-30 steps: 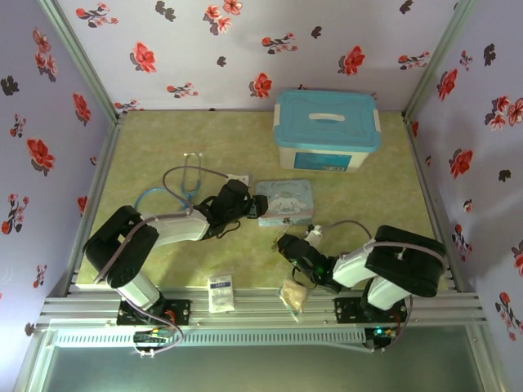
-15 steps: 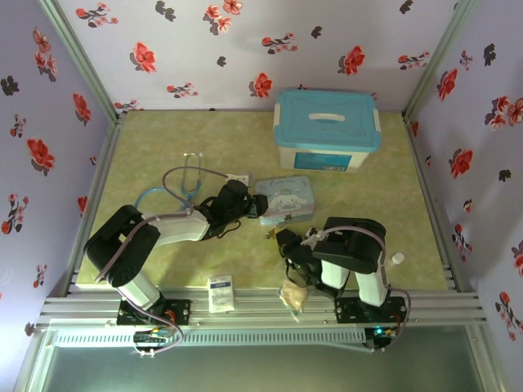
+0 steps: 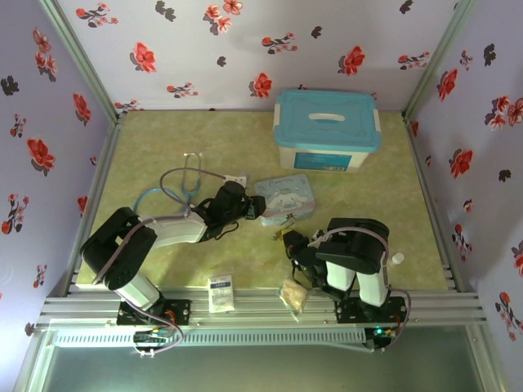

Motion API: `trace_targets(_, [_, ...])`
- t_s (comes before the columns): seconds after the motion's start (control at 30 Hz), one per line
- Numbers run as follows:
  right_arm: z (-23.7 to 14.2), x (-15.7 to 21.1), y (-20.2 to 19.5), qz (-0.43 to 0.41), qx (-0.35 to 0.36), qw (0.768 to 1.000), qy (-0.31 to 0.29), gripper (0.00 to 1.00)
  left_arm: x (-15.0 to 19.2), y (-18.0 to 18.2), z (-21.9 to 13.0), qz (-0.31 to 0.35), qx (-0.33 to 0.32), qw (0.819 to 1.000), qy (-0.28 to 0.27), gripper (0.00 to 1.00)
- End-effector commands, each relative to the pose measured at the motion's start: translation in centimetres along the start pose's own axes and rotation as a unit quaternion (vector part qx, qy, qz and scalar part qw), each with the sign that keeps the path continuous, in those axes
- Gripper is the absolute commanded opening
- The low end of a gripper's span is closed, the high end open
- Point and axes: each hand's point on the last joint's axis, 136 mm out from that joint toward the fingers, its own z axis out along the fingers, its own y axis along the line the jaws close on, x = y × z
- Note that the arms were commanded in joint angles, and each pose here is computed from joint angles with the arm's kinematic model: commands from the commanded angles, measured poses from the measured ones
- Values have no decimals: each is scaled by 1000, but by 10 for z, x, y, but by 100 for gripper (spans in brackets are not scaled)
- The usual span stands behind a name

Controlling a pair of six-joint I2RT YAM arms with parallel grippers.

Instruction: Unlock a padlock with a key

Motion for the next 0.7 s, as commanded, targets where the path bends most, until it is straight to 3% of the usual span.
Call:
trace_targets(0.0, [-6,-27,-41,-64,78,994,-43,0,50,48,-3,23,-76,993,83,50])
trace_targets(0.43, [3,-40,-13,-62,36,992,-101,0,54,45,-1,32,-61,994,90,47])
trace_targets(0.67, [-1,-55,-24,-58,58,992,-101,0,56,46,-1,26,-62,994,90,47])
